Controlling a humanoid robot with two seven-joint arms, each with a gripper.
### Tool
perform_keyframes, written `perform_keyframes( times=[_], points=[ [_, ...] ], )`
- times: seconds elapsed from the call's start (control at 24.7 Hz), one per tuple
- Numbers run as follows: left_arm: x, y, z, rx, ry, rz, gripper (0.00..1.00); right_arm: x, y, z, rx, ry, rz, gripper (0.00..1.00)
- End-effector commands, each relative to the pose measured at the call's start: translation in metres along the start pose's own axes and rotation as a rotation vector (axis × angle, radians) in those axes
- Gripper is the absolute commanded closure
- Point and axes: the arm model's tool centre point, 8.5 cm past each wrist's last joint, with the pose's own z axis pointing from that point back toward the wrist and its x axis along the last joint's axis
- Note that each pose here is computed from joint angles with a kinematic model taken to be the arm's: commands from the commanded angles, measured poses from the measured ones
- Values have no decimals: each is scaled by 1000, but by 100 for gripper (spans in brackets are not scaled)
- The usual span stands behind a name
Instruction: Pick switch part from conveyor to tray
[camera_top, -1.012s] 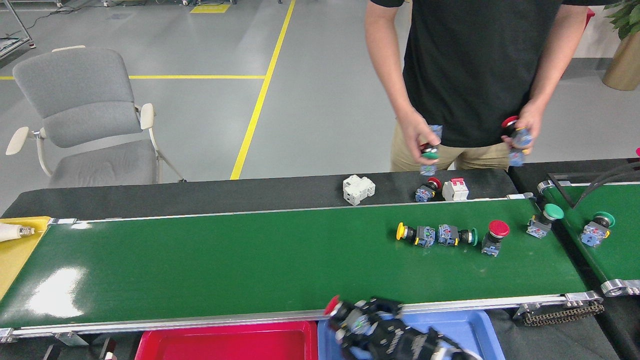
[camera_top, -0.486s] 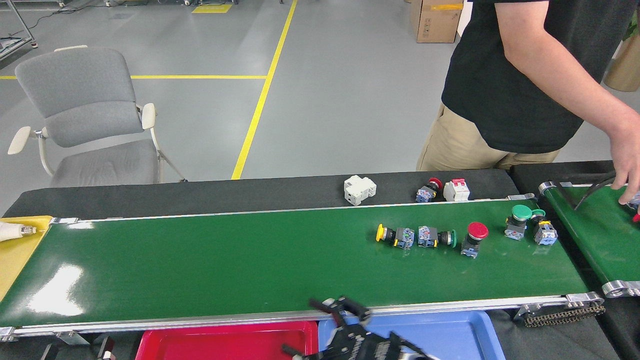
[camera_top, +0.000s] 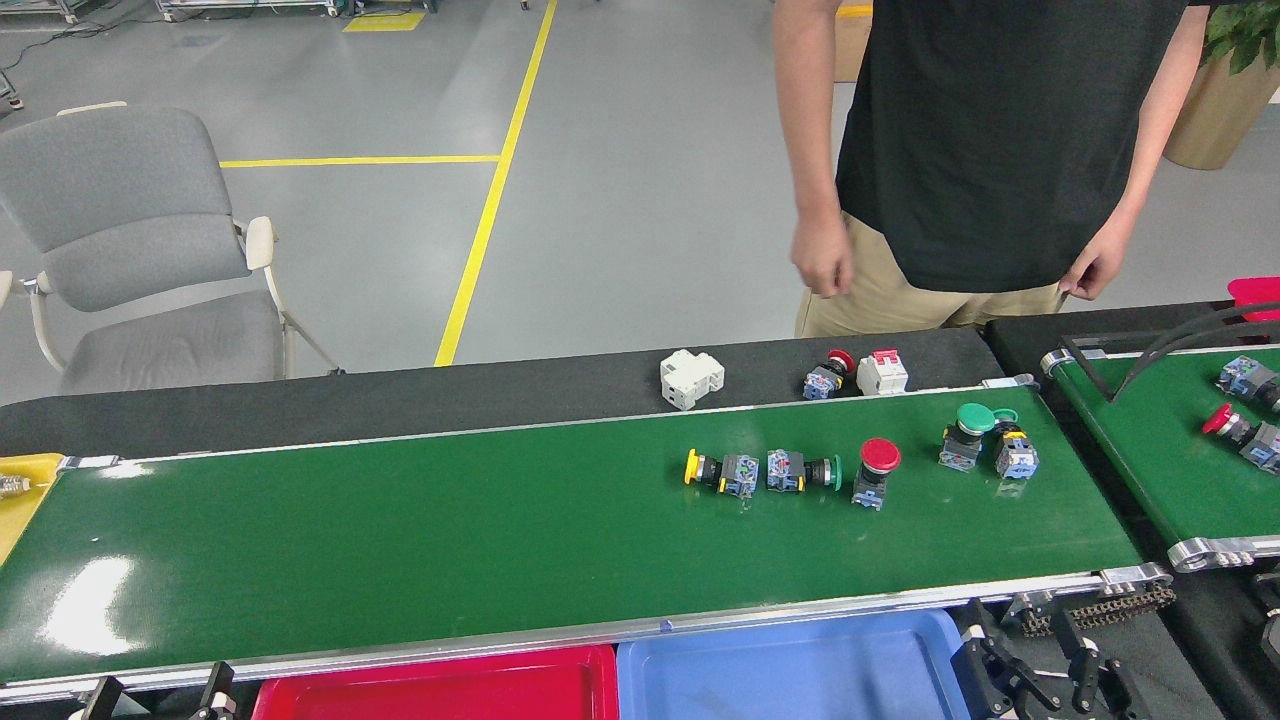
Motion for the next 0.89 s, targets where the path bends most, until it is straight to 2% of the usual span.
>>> perform_keyframes(
  times=[0.0,0.08,0.12,0.2,0.32,0.57,0.65,0.73,0.77,0.81,0.85],
  points=[
    [-2,6,-3,13,-6,-12,0,18,-6,-19,10,-41,48,7],
    [-2,6,-3,13,-6,-13,0,42,-9,-42,6,-96,96,6],
    [-2,6,-3,11,-6,-13,0,55,-5,-53,19,-126,109,6],
    [-1,5,-3,6,-8,-14,0,79,5,-69,49,-182,114,5],
    [2,5,-4,-4,-19,-13,0,104,19,-89,95,-165,124,4],
    [16,11,-17,12,-54,-3,0,134,17,-126,111,-139,155,3],
    [20,14,-21,22,-67,-2,0,135,19,-132,122,-126,156,6],
    [31,15,-28,16,-94,2,0,137,21,-134,128,-130,173,33],
    [37,16,-32,7,-111,5,0,140,23,-133,131,-142,183,53],
    [41,16,-35,-1,-122,6,0,141,25,-133,135,-149,193,68],
    [45,18,-38,1,-135,6,0,138,25,-133,136,-151,203,78]
  ],
)
